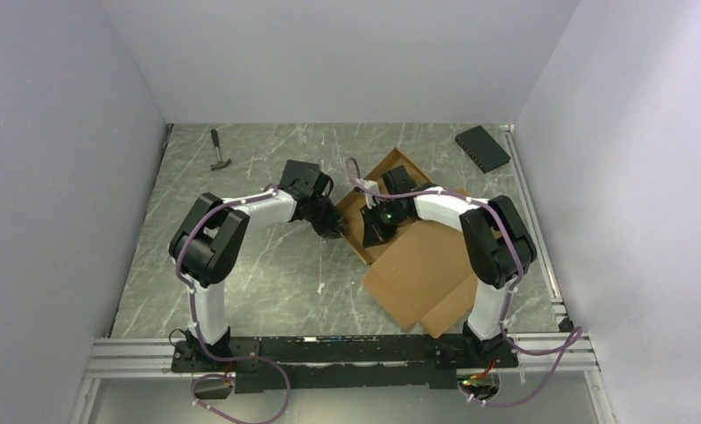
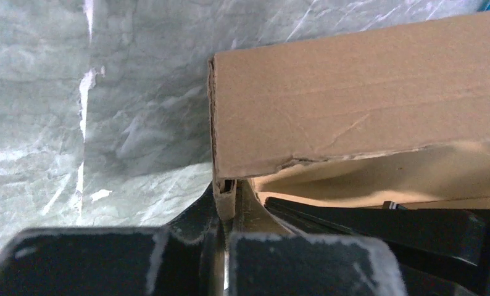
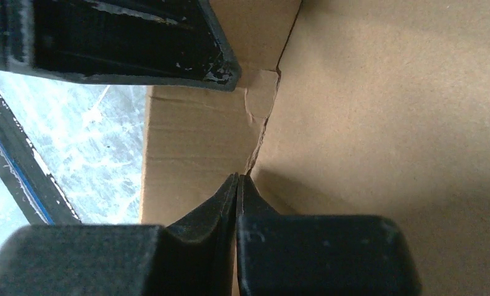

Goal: Fold the paper box

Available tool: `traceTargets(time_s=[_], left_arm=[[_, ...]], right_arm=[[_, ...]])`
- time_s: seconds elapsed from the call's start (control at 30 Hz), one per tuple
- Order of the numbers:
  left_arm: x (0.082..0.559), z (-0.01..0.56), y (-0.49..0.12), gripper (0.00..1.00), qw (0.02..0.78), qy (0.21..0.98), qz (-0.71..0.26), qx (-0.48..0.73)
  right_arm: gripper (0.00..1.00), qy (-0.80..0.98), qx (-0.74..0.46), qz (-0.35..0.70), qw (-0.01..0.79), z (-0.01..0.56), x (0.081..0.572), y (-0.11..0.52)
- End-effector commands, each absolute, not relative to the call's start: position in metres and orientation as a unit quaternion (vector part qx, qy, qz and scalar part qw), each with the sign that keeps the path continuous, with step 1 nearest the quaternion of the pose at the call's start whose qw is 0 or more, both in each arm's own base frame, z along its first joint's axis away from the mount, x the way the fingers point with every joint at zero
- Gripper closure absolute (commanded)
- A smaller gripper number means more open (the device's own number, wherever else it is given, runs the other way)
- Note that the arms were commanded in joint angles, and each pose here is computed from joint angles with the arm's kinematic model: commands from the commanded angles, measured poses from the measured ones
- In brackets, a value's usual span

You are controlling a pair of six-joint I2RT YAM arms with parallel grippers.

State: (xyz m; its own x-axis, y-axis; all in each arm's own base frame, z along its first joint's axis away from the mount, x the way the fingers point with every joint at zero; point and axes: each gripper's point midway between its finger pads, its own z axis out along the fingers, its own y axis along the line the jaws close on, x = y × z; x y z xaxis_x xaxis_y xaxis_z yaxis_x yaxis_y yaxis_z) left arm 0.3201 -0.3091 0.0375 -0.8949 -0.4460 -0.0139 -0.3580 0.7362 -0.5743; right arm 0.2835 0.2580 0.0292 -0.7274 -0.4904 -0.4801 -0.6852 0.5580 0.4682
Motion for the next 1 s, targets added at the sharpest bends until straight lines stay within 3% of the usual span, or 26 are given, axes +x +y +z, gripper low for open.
traceTargets(time_s=[0.0, 0.27, 0.43, 0.63, 0.87, 0.97], left_arm=[[0.324, 0.032, -0.304, 1.0, 0.095, 0.943, -0.262, -0.184], [0.325, 0.05, -0.296, 1.0, 0.136, 0.942, -0.264, -0.159], [0.317, 0.053, -0.292, 0.98, 0.122, 0.947, -0.254, -0.153], [0.314, 0.053, -0.288, 0.76, 0.113, 0.956, -0.235, -0.135], [0.318, 0.058, -0.286, 0.68, 0.12, 0.958, -0.227, -0.128], [0.319, 0.067, -0.286, 0.61, 0.128, 0.957, -0.23, -0.125]], right_arm=[[0.92, 0.848, -0.351, 0.339, 0.209, 0.075, 0.305, 0.257], [0.69, 0.737, -0.461, 0.398, 0.291, 0.153, 0.272, 0.264], [0.58, 0.717, -0.475, 0.395, 0.323, 0.172, 0.266, 0.261], [0.58, 0.724, -0.471, 0.401, 0.306, 0.164, 0.265, 0.262], [0.57, 0.726, -0.469, 0.397, 0.308, 0.163, 0.266, 0.261], [0.57, 0.726, -0.469, 0.398, 0.306, 0.162, 0.265, 0.261]])
